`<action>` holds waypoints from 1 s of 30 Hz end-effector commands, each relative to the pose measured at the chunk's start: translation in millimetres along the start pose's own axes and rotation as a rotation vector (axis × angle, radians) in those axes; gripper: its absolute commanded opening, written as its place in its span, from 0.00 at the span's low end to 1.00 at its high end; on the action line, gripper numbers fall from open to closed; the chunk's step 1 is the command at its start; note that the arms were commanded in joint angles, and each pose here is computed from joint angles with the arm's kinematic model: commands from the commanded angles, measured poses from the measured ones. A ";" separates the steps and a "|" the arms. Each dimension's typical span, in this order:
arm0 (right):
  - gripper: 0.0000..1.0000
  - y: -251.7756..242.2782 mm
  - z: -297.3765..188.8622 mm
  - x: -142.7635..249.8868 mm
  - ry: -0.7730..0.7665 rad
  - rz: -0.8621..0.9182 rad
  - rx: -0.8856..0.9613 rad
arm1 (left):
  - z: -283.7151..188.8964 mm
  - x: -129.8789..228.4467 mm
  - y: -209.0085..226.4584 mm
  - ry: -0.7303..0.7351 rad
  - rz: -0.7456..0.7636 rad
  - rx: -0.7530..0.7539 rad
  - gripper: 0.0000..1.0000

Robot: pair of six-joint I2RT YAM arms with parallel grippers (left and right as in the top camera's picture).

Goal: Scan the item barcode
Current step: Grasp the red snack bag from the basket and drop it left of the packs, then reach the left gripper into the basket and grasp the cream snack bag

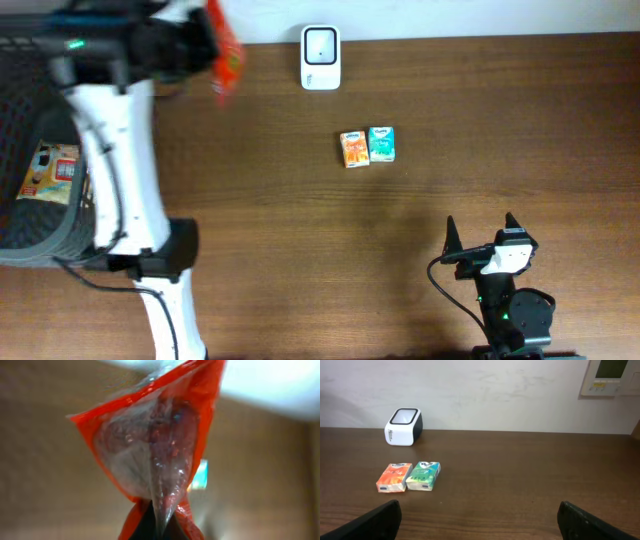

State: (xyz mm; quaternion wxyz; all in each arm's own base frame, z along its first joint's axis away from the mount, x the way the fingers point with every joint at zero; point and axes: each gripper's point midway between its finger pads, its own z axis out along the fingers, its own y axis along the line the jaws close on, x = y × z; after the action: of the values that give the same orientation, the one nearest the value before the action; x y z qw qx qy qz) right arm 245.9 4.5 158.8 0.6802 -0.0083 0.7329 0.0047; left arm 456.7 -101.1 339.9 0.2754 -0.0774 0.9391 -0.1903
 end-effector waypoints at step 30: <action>0.98 -2.4 0.2 3.5 0.005 -0.006 0.011 | -73.8 -28.8 356.9 -0.242 -0.677 -0.746 0.95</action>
State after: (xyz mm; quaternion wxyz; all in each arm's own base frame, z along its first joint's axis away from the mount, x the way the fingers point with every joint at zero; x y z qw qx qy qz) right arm 246.0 4.4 158.6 0.6800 -0.0083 0.7332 0.0045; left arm 420.8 244.4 308.6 0.3056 -0.4717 0.8228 0.0849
